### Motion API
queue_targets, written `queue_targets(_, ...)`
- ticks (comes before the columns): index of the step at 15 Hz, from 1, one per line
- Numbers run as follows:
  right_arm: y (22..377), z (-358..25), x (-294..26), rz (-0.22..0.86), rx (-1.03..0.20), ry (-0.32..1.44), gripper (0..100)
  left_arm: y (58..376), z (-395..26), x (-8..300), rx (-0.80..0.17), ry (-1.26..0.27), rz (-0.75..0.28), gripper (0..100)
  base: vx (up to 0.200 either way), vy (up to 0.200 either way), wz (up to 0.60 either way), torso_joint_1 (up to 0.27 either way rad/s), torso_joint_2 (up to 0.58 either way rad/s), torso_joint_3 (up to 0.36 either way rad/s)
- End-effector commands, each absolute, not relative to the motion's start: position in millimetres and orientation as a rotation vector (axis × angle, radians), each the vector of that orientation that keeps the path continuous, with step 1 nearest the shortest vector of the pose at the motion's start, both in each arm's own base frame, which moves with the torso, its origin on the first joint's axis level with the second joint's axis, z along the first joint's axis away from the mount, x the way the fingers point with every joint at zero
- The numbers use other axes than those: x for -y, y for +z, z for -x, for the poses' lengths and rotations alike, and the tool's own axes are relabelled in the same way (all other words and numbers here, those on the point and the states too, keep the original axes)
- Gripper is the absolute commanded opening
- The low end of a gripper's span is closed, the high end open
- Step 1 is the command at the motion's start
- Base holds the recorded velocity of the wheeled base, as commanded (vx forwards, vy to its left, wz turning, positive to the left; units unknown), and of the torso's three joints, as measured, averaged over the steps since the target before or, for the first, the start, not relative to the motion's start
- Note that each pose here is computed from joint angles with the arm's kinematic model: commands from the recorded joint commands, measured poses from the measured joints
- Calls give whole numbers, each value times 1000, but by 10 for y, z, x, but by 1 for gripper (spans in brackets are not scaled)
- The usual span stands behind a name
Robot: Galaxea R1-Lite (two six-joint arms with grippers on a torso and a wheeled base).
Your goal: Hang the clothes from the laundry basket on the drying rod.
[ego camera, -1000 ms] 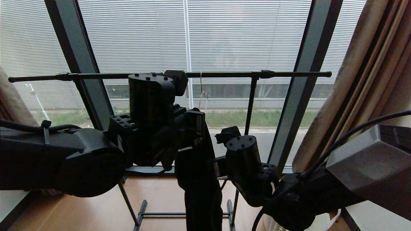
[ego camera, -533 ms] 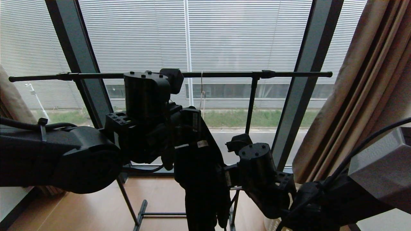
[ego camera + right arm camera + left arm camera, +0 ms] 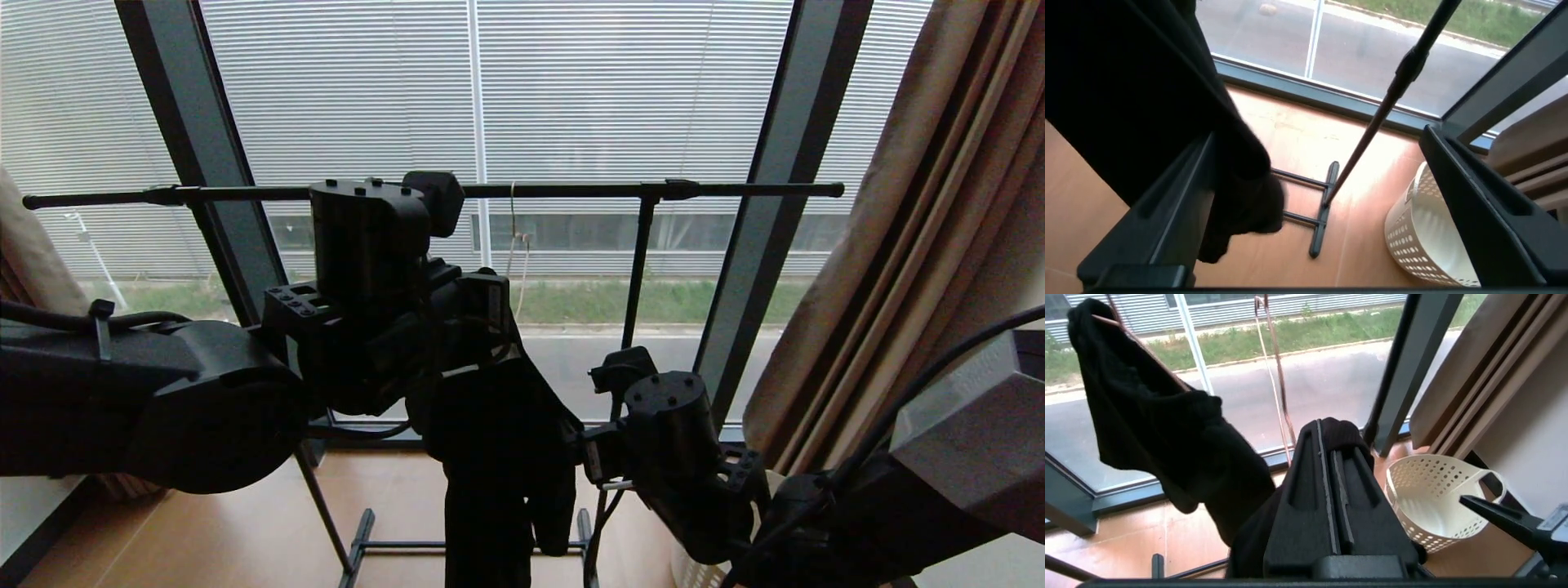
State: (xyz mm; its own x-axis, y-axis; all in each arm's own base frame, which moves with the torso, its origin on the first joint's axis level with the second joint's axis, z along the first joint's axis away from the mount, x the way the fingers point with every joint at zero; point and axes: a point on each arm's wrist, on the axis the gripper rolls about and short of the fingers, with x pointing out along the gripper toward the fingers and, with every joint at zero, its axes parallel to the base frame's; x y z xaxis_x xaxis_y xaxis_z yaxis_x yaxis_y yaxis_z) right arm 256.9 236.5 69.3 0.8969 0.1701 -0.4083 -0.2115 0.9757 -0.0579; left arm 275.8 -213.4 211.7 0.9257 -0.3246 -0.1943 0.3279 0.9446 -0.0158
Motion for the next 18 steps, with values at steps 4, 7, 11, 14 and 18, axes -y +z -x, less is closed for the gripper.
queue_targets(4, 739, -2640, -2367, 76, -405, 223, 100, 2124, -2747, 2137, -195, -337, -16, 0, 0, 0, 0, 0, 0, 0)
queue_targets(7, 635, -2664, -2397, 92, -426, 221, 100, 2128, -2744, 2143, -193, -341, -17, 0, 0, 0, 0, 0, 0, 0)
queue_targets(11, 499, -2678, -2418, 112, -457, 218, 100, 2138, -2739, 2139, -191, -341, -14, 0, 0, 0, 0, 0, 0, 0)
queue_targets(14, 427, -2692, -2416, 122, -473, 212, 100, 2163, -2725, 2113, -186, -338, -10, 0, 0, 0, 0, 0, 0, 0)
queue_targets(18, 425, -2820, -2241, 110, -480, 153, 0, 2156, -2705, 2051, -191, -328, -12, 0, 0, 0, 0, 0, 0, 0)
